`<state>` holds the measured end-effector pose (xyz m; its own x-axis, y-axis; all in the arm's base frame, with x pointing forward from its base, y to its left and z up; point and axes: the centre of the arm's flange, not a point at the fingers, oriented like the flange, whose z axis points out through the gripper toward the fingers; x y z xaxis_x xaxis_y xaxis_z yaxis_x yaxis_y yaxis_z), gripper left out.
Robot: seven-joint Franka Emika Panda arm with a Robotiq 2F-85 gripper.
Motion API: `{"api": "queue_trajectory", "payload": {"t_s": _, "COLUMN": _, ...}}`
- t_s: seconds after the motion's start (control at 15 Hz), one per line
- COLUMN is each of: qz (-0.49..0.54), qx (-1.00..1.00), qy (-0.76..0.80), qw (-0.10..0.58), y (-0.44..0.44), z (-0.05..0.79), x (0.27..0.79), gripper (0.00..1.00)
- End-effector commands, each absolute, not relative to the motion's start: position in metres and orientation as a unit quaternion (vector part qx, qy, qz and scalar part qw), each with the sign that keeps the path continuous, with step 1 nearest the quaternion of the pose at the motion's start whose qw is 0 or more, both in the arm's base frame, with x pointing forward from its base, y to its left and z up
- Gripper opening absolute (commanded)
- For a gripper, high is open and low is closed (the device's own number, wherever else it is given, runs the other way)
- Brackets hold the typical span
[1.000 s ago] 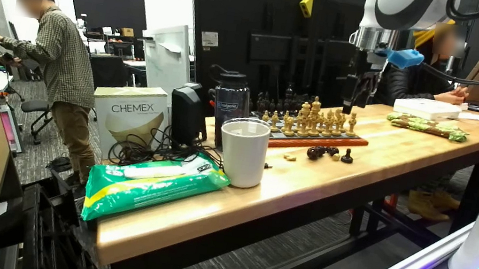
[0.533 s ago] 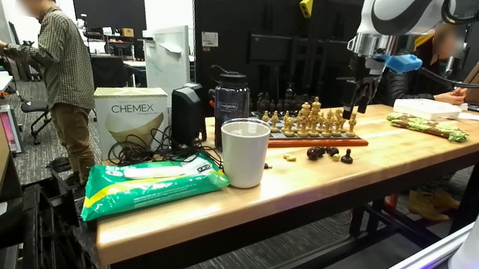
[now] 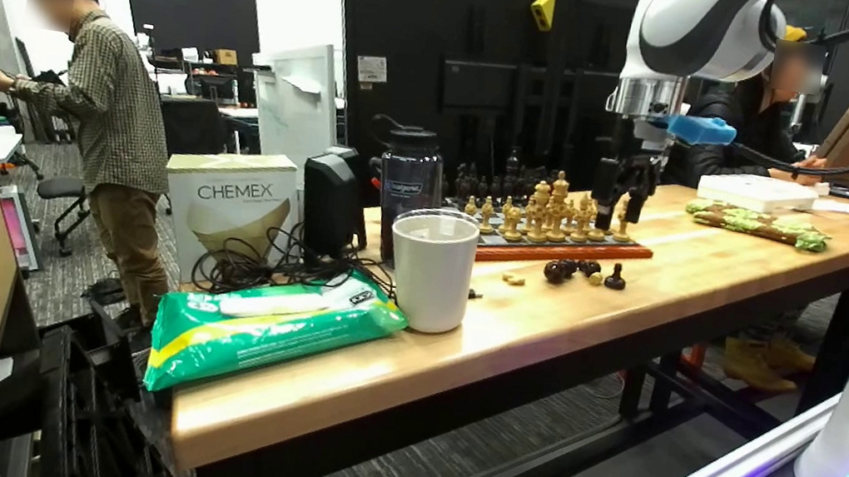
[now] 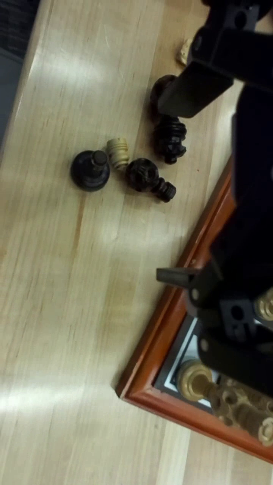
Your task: Pick up the rook chess piece and put it on the chess board
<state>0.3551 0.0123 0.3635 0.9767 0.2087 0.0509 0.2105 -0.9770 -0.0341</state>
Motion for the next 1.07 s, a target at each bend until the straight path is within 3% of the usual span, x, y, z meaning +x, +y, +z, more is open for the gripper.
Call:
{"api": "queue_trajectory", "payload": {"t_s": 0.0, "qz": -0.020, "qx": -0.995, "qy": -0.086, "qw": 0.039, "y": 0.026, "z": 0.346, "x": 0.342, "gripper": 1.00}}
{"api": "queue_trajectory", "payload": {"t_s": 1.0, "qz": 0.045, "qx": -0.998, "qy": 0.005, "qw": 0.045, "y": 0.033, "z": 0.306, "x": 0.326, "gripper": 1.00}}
